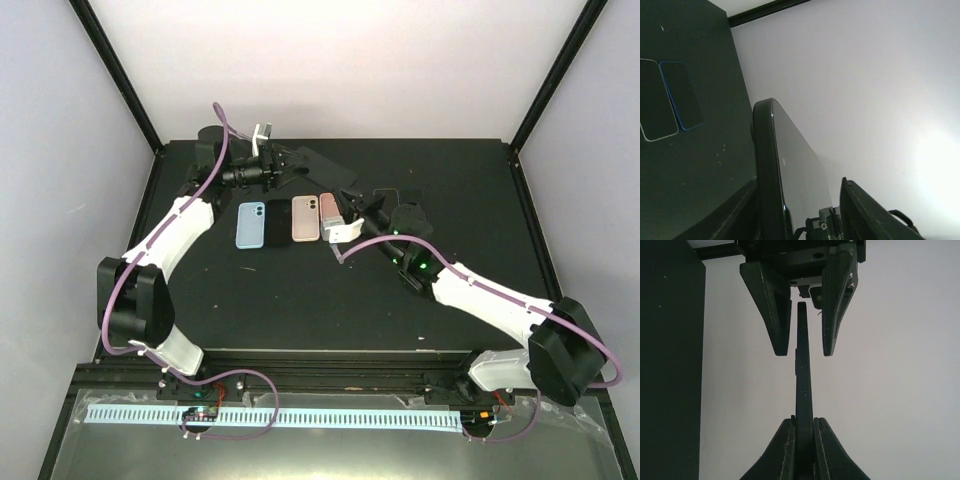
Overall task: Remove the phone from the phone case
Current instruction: Place the phone at the center of the board.
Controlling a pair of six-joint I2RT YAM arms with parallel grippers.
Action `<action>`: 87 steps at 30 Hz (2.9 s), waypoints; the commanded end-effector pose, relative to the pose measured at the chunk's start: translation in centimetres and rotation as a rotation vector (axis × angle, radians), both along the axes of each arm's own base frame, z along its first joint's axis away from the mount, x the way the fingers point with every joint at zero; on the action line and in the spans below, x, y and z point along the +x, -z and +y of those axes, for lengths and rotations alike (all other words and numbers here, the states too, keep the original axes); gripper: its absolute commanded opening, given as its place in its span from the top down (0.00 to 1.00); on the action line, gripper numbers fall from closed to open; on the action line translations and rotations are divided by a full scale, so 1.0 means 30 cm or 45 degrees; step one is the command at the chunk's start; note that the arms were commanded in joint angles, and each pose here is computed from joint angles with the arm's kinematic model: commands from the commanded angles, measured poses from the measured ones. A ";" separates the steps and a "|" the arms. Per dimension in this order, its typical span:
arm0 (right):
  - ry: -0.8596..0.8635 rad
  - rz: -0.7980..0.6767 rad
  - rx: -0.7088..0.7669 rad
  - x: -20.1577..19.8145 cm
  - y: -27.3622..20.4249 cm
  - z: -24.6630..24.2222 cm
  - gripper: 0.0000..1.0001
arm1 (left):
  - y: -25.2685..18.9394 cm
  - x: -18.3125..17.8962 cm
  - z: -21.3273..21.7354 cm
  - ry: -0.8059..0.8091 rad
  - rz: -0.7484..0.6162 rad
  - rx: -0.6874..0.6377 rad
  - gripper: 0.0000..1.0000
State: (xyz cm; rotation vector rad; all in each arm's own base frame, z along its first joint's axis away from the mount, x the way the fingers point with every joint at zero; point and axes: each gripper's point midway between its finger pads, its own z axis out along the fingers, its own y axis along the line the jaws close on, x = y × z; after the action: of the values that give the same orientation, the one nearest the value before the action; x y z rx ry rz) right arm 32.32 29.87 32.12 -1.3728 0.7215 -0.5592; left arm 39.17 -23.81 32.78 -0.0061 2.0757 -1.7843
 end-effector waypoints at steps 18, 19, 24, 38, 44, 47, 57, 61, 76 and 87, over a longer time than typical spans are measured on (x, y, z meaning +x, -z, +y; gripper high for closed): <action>0.036 -0.100 0.091 -0.058 -0.019 -0.042 0.56 | -0.026 0.021 0.052 -0.028 -0.044 -0.049 0.98; 0.038 -0.059 0.087 -0.062 0.002 -0.049 0.52 | -0.037 0.023 0.060 -0.030 -0.068 -0.047 0.99; 0.029 0.256 0.155 -0.107 0.050 -0.090 0.42 | -0.076 0.026 0.084 -0.024 -0.190 0.000 0.98; -0.045 1.186 0.347 -0.239 0.032 -0.134 0.35 | -0.104 -0.080 0.041 0.145 -0.576 0.165 0.99; -0.091 1.536 0.456 -0.206 -0.002 -0.184 0.33 | -0.141 -0.143 -0.001 0.228 -0.781 0.182 0.98; -0.133 1.725 0.506 -0.189 -0.013 -0.193 0.32 | -0.160 -0.180 -0.025 0.274 -0.892 0.185 0.99; -0.236 2.094 0.474 -0.187 0.000 -0.164 0.32 | -0.200 -0.326 -0.142 0.456 -1.174 0.186 0.99; -0.297 2.174 0.446 -0.207 0.004 -0.149 0.39 | -0.213 -0.354 -0.173 0.497 -1.234 0.178 0.99; -0.249 2.282 0.482 -0.182 0.007 -0.137 0.97 | -0.214 -0.361 -0.213 0.514 -1.298 0.211 0.84; -0.220 2.340 0.575 -0.146 0.011 -0.207 0.99 | -0.206 -0.286 -0.165 0.364 -1.268 0.362 0.02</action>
State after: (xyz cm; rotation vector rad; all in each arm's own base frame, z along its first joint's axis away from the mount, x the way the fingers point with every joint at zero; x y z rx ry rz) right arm 27.54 24.38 30.51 -1.2410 1.9727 1.1629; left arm 29.87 -30.03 36.22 1.1099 1.6000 -1.3019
